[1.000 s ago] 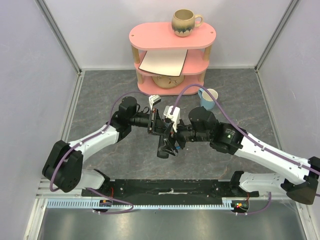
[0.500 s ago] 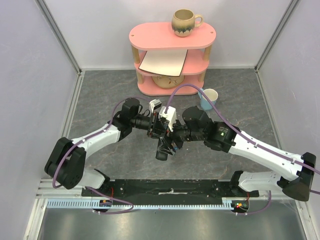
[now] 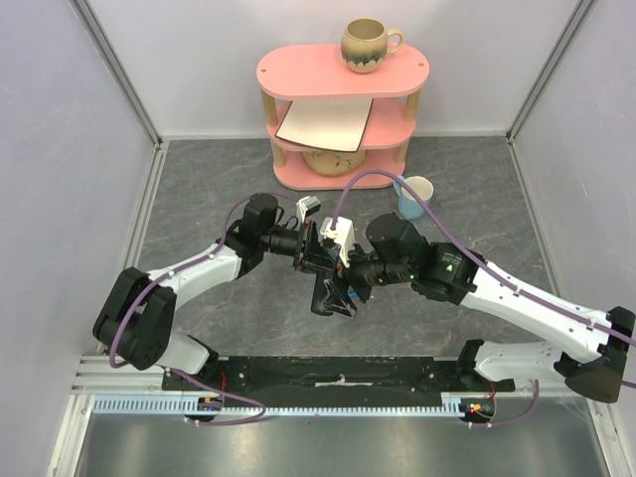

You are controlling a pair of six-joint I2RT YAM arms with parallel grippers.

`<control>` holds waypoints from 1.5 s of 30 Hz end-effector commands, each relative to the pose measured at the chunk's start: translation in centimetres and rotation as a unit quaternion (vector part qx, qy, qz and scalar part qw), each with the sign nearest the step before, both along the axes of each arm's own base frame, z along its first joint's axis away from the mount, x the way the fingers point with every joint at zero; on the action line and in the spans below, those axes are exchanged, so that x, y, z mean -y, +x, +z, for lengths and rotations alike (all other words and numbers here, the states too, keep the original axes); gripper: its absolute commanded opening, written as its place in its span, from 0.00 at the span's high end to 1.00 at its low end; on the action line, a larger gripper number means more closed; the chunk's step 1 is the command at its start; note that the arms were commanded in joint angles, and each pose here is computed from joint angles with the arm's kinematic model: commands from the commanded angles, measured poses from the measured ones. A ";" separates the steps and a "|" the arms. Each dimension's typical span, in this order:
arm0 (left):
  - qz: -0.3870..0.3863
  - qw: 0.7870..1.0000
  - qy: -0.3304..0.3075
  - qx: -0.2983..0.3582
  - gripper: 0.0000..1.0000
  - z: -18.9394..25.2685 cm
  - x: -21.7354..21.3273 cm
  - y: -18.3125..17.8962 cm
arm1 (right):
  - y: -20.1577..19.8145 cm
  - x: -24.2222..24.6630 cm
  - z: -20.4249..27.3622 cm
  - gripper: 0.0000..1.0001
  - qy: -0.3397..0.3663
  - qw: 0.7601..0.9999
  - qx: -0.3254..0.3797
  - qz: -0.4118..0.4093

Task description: Load the batteries into the remote control

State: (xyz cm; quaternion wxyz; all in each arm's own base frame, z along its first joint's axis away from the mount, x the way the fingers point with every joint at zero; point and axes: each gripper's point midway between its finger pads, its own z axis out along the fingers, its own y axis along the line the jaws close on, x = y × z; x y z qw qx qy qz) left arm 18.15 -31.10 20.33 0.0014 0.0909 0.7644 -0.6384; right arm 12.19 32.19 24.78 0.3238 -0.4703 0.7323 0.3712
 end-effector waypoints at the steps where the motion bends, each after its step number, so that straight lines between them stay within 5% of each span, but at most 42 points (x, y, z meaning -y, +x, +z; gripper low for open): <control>1: -0.011 1.000 -0.025 0.006 0.98 1.7 0.2 0.0 | -0.8 0.0 1.4 0.19 0.015 1.000 -0.003 0.015; 30: -0.012 1.000 -0.022 0.004 0.98 1.5 0.0 -0.5 | 2.1 -1.2 -0.7 0.19 -0.022 0.999 0.027 -0.025; 45: -0.014 0.999 -0.035 0.019 0.98 2.7 0.0 -0.5 | 0.6 -0.9 -4.3 0.22 -0.050 0.999 -0.021 -0.004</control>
